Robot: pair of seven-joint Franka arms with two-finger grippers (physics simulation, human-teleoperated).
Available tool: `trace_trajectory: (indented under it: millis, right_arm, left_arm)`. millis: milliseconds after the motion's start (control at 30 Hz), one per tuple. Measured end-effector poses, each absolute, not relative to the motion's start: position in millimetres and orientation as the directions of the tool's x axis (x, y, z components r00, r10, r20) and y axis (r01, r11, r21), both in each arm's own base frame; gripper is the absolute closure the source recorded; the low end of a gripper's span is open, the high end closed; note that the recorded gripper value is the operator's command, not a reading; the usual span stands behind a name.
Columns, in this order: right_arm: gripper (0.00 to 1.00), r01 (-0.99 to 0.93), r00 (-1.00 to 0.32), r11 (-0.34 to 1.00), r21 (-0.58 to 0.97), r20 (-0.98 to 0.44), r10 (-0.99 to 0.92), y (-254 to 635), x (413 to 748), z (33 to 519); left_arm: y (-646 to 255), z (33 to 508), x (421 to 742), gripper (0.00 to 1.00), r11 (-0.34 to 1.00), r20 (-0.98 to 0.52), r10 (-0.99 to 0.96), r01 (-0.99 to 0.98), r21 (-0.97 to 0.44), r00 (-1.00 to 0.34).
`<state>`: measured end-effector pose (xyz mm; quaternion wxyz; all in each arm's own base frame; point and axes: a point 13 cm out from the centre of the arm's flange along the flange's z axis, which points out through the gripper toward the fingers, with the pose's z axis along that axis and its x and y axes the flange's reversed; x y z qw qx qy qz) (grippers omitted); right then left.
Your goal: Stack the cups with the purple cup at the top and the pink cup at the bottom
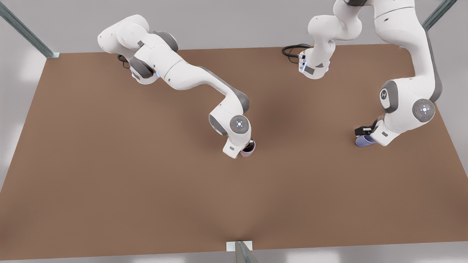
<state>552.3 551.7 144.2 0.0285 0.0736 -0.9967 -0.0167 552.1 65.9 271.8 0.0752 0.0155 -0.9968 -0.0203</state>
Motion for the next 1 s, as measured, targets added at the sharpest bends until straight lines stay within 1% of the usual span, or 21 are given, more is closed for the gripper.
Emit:
trace_trajectory:
  millis: [33, 100, 133, 233, 400, 533, 733, 800, 833, 867, 900, 933, 967, 1000]
  right_arm:
    - [0.42, -0.11, -0.992, 0.993, 0.032, 0.057, -0.111, 550.5, 552.3, 142.6]
    - [0.35, -0.041, -0.997, 0.999, 0.022, 0.059, -0.043, 548.0, 553.3, 141.0]
    - [0.34, -0.01, -0.998, 1.0, 0.018, 0.06, -0.011, 547.1, 553.6, 140.5]
    - [0.34, 0.075, -0.995, 0.997, 0.012, 0.063, 0.074, 545.9, 554.2, 140.2]
    - [0.33, 0.186, -0.98, 0.983, -0.002, 0.069, 0.185, 542.8, 553.8, 137.4]
    - [0.33, 0.254, -0.965, 0.967, -0.009, 0.069, 0.254, 540.9, 554.4, 136.4]
    - [0.31, 0.338, -0.939, 0.941, -0.001, 0.074, 0.337, 540.9, 556.8, 147.1]
    - [0.3, 0.372, -0.926, 0.928, 0.027, 0.075, 0.369, 542.0, 561.8, 172.9]
    - [0.22, 0.393, -0.919, 0.918, 0.051, 0.072, 0.389, 539.8, 566.0, 198.9]
    - [0.0, 0.418, -0.908, 0.906, 0.07, 0.066, 0.414, 526.7, 573.3, 228.1]
    - [0.0, 0.463, -0.886, 0.882, 0.091, 0.054, 0.46, 488.7, 593.3, 267.4]
    - [0.0, 0.522, -0.852, 0.846, 0.108, 0.034, 0.522, 429.4, 618.7, 308.8]
    - [0.0, 0.585, -0.808, 0.802, 0.116, 0.003, 0.589, 357.3, 641.7, 349.1]
    - [0.0, 0.639, -0.763, 0.76, 0.118, -0.02, 0.646, 284.2, 655.3, 385.8]
  left_arm:
    - [69.7, 263.6, 553.4, 0.0, 0.998, 0.137, -0.04, -0.034, 0.045, -0.99]
    - [72.0, 242.5, 553.4, 0.0, 0.998, 0.119, -0.042, -0.036, 0.048, -0.992]
    - [73.3, 235.6, 555.1, 0.0, 0.998, 0.106, -0.042, -0.037, 0.05, -0.993]
    - [84.3, 216.7, 554.3, 0.0, 0.997, 0.078, -0.057, -0.053, 0.056, -0.995]
    - [95.6, 208.1, 564.1, 0.0, 0.996, 0.03, -0.069, -0.067, 0.065, -0.997]
    - [107.7, 197.6, 565.8, 0.0, 0.994, 0.024, -0.085, -0.083, 0.072, -0.996]
    - [109.9, 151.8, 529.1, 0.0, 0.993, 0.067, -0.102, -0.097, 0.064, -0.993]
    - [112.1, 144.4, 524.8, 0.0, 0.992, 0.061, -0.11, -0.106, 0.062, -0.992]
    - [114.1, 142.2, 524.7, 0.0, 0.992, 0.056, -0.114, -0.11, 0.063, -0.992]
    - [116.5, 140.6, 525.2, 0.0, 0.991, 0.051, -0.118, -0.115, 0.064, -0.992]
    - [119.3, 137.9, 525.4, 0.0, 0.991, 0.048, -0.122, -0.119, 0.066, -0.991]
    - [121.3, 135.1, 525.6, 0.0, 0.99, 0.046, -0.125, -0.122, 0.068, -0.991]
    - [122.8, 133.0, 525.8, 0.0, 0.99, 0.044, -0.127, -0.124, 0.069, -0.991]
    - [125.3, 130.7, 525.3, 0.0, 0.989, 0.044, -0.131, -0.128, 0.07, -0.99]
